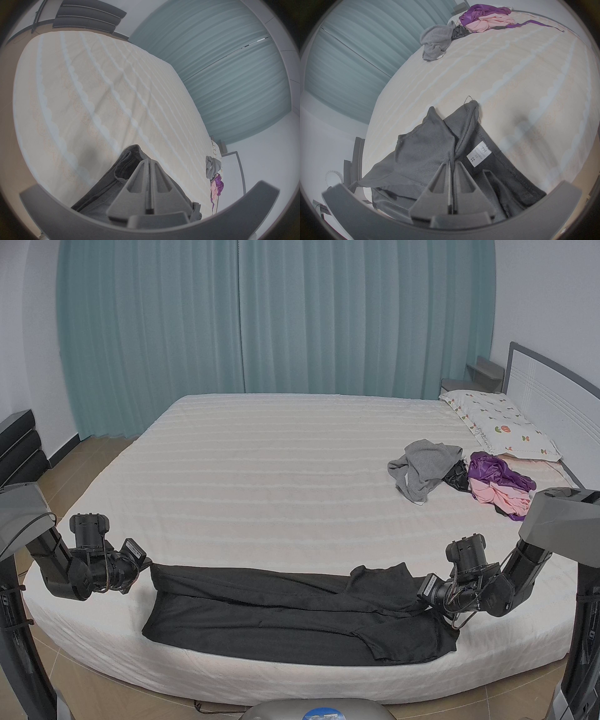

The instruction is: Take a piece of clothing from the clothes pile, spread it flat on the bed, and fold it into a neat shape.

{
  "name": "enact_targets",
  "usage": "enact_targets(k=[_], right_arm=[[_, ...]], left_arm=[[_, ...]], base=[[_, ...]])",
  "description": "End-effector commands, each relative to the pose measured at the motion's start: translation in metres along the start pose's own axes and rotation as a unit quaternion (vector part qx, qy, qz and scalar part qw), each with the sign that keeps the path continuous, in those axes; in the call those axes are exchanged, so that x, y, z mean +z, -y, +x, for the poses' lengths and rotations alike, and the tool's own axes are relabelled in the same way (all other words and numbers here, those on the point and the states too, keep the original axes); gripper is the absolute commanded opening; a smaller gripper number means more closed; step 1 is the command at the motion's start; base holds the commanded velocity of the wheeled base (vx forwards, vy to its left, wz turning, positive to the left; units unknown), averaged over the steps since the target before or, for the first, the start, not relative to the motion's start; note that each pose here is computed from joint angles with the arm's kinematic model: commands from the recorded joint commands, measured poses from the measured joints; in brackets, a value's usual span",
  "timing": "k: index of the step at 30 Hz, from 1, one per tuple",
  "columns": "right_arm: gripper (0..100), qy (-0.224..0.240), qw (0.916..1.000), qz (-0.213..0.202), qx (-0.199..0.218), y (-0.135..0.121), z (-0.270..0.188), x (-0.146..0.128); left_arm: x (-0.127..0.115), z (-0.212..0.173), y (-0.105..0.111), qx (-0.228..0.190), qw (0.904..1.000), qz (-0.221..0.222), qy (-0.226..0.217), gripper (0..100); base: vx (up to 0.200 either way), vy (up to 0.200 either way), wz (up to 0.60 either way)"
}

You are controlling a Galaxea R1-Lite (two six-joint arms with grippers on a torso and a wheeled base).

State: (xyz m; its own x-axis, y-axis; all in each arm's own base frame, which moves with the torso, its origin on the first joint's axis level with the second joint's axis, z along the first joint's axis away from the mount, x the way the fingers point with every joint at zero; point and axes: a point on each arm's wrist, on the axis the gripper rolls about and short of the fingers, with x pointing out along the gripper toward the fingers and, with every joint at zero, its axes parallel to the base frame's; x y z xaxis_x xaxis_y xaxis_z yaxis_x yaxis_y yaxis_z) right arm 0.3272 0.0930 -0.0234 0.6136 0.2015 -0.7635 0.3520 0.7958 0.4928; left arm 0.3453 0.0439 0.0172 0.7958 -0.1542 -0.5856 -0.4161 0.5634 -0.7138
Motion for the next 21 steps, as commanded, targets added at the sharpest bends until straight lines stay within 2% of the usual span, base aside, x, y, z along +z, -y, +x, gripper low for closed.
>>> enact_targets(k=[1,7,12,15,18,21], right_arm=[[0,0.011,0.9999,0.001,0.009,-0.004,-0.004,0.004],[0,0.076,0.9947,0.031,0.063,-0.026,-0.004,0.032],[0,0.144,0.9832,0.041,0.105,-0.051,-0.003,0.068],[0,0.176,0.9766,0.045,0.116,-0.061,-0.001,0.082],[0,0.181,0.9757,0.044,0.115,-0.062,0.002,0.083],[0,0.158,0.9824,0.037,0.093,-0.052,0.011,0.067]], left_arm=[[0.000,0.000,0.001,-0.002,1.0000,0.002,0.001,0],[0.014,0.008,0.015,-0.024,0.9993,0.012,0.027,0],[0.038,0.013,0.040,-0.068,0.9952,0.021,0.067,0],[0.049,0.013,0.053,-0.094,0.9918,0.015,0.086,0],[0.052,0.014,0.056,-0.102,0.9905,0.010,0.092,0],[0.046,0.024,0.045,-0.099,0.9909,0.008,0.092,0]], base=[[0.000,0.000,0.00],[0.000,0.000,0.00],[0.000,0.000,0.00],[0.000,0.000,0.00],[0.000,0.000,0.00],[0.000,0.000,0.00]])
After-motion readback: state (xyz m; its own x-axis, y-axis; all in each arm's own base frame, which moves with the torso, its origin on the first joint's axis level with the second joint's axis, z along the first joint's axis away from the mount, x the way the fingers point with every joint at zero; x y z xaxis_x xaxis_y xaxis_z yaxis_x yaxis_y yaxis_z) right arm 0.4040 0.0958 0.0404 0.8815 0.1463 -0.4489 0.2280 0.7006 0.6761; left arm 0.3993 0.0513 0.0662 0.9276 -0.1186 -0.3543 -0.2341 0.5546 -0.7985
